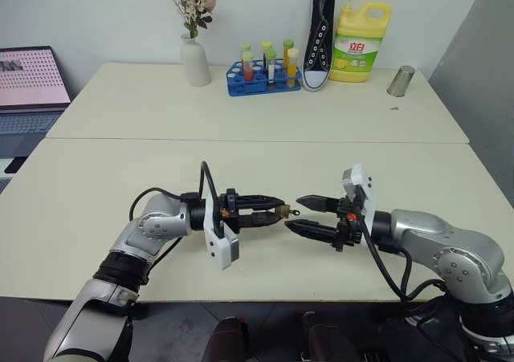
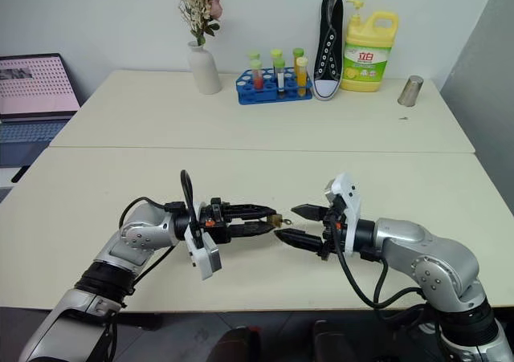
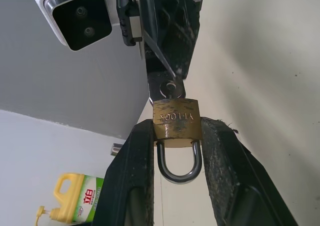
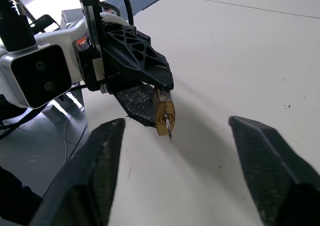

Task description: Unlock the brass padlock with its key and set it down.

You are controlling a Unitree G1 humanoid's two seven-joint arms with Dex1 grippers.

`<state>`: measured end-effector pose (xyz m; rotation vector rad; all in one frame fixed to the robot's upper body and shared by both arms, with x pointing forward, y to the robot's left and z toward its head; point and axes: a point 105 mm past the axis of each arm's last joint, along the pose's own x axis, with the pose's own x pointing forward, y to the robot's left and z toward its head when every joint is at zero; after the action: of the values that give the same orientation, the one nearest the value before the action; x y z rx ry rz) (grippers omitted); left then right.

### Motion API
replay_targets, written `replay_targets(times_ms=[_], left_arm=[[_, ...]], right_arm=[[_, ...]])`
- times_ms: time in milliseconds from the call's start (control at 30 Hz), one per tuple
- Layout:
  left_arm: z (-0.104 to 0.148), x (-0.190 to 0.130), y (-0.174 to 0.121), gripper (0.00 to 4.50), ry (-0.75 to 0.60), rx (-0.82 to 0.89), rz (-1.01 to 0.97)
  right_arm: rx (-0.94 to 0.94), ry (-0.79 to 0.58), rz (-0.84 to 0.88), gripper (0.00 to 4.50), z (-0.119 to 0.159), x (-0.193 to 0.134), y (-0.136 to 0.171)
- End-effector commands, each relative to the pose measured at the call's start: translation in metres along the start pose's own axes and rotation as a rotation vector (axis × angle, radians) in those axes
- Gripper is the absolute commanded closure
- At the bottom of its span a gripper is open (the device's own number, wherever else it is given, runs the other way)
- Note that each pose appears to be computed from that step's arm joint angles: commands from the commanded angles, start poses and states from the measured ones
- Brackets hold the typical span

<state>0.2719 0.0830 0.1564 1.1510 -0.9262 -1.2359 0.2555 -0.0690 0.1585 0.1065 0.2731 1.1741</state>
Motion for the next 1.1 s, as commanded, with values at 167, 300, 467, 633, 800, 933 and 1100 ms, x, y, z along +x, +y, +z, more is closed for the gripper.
replay_targets(times_ms=[167, 300, 467, 633, 800, 933, 1100], left_arm=[[0.004, 0.001, 0.009, 3.54, -0.014, 0.041, 0.018], [0.004, 0.001, 0.008, 3.54, -0.009, 0.042, 0.012], [0.005, 0.001, 0.007, 3.54, -0.01, 0.044, 0.011], [0.006, 0.001, 0.006, 3.54, -0.014, 0.053, 0.001], [0.009, 0.002, 0.003, 3.54, -0.03, 0.066, -0.011], [0.01, 0.003, 0.001, 3.54, -0.037, 0.077, -0.02], [0.011, 0.003, 0.0, 3.54, -0.04, 0.084, -0.028]], right_arm=[[-0.021, -0.021, 0.043, 3.99, 0.01, -0.003, 0.005], [-0.016, -0.023, 0.044, 4.5, 0.012, -0.006, 0.005], [-0.002, -0.026, 0.052, 4.5, 0.013, -0.006, 0.006], [0.071, -0.045, 0.056, 4.5, 0.018, -0.007, 0.003], [0.223, -0.001, 0.065, 4.5, 0.018, -0.007, -0.004], [0.359, 0.021, 0.077, 4.5, 0.02, -0.004, -0.009], [0.465, 0.027, 0.063, 4.5, 0.024, -0.001, -0.016]])
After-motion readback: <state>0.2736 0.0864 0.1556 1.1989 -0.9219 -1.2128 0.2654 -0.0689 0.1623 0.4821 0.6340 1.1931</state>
